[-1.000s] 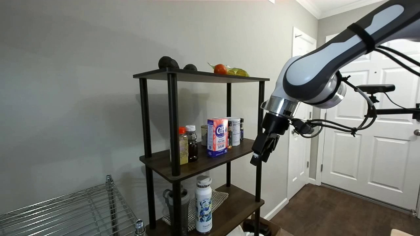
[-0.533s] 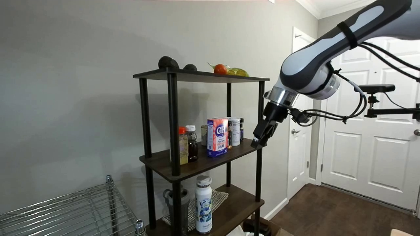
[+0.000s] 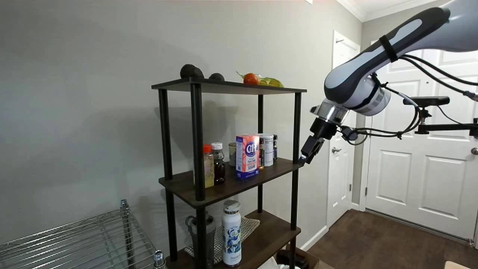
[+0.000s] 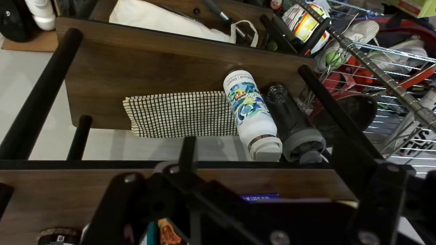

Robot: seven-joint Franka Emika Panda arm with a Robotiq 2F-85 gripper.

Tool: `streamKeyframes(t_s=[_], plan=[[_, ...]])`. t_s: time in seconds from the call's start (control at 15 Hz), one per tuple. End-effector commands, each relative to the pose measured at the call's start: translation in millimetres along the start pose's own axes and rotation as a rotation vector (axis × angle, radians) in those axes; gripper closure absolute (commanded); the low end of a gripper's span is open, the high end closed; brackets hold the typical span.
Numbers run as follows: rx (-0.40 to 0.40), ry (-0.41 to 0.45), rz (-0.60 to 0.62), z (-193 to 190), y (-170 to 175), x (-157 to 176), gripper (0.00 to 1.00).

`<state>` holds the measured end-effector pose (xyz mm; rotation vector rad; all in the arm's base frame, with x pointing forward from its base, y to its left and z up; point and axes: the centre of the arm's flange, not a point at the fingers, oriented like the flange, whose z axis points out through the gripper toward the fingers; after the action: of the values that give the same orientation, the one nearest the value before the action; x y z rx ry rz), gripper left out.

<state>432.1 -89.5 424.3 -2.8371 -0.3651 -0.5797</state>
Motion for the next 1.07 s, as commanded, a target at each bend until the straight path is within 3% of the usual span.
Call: streamKeyframes(t_s=[0.0,1.0], plan=[[0.026,0.019,-0.033,9.4,23.3,-2.4,0.00],[0.120,0.207,-0.052,20.6,21.4,-2.6,0.00]])
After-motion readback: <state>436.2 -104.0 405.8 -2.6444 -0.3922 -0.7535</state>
